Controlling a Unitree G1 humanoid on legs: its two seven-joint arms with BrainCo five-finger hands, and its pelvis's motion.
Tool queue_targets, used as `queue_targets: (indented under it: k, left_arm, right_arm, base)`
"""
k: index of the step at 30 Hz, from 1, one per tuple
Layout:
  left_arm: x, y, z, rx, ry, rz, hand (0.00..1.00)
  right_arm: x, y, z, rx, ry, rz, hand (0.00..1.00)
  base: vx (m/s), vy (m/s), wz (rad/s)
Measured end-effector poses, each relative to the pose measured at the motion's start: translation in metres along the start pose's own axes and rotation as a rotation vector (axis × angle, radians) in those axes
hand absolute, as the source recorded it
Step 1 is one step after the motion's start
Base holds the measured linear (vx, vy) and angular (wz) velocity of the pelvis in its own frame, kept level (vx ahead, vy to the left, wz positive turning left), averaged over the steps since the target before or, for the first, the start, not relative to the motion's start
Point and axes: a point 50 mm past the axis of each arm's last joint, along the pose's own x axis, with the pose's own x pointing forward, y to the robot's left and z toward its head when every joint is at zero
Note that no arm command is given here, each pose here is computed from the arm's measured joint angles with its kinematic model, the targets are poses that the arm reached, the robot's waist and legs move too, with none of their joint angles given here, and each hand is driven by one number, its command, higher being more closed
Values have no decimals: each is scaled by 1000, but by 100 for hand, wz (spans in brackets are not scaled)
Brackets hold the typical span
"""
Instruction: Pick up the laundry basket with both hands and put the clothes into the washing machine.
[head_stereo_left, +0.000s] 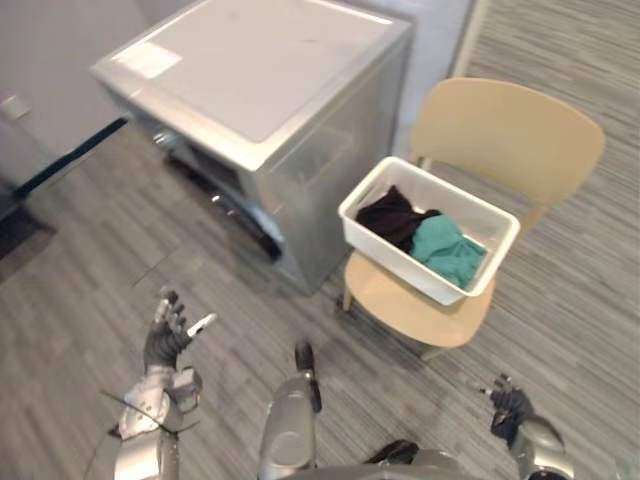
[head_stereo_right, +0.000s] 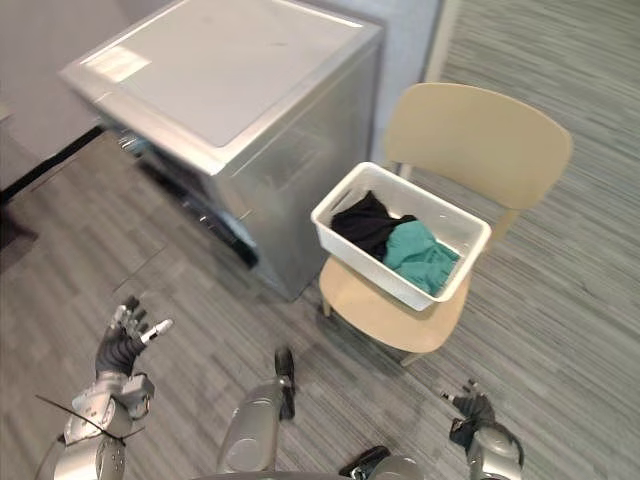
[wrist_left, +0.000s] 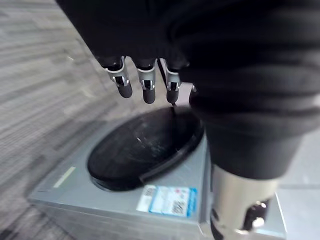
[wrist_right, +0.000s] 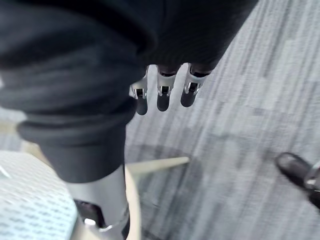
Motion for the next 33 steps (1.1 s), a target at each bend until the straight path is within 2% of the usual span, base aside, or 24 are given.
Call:
queue_targets:
  k: [1,4,7,10,15,18,19,21,25,33]
  left_arm:
    - [-6,-5,-20,-23,83,-19,0]
    - [-5,-35,-41,-57,173,-135,0]
    - [7,-62,-47,-56,202,-196,0]
    - [13,-75,-48,-58,211,-225,0]
    - [0,-61,-63,-45,266,-173,0]
    - [-5,-57,-68,-38,281,-134,0]
    - [-4,-49,-64,2,261,-121,0]
    - [-4,-44,-68,64,288,-114,0]
    - [-7,-66,-69,57,281,-183,0]
    - [-4,-98,-56,38,219,-268,0]
  right_arm:
    - [-3,-1,-18,-8,62,2,0]
    - [-12,-5,-54,-49,180,18,0]
    - [-18,-5,-83,-85,305,42,0]
    - [-20,-3,-91,-87,347,53,0]
    - [-10,7,-77,-163,350,74,0]
    - [-3,20,-55,-206,247,111,0]
    - [-3,39,-43,-210,154,160,0]
    - [-7,53,-34,-179,80,191,0]
    - [-17,52,-41,-96,47,178,0]
    - [-26,69,-30,19,-30,210,0]
  base:
    - [-45,-29,111]
    - [-32,42,122]
    - [-64,130,217]
    - [-101,166,172]
    - [-93,133,74]
    - [-134,185,123]
    - [-125,152,129]
    - [-108,49,113]
    - [118,-3,147]
    - [229,55,45]
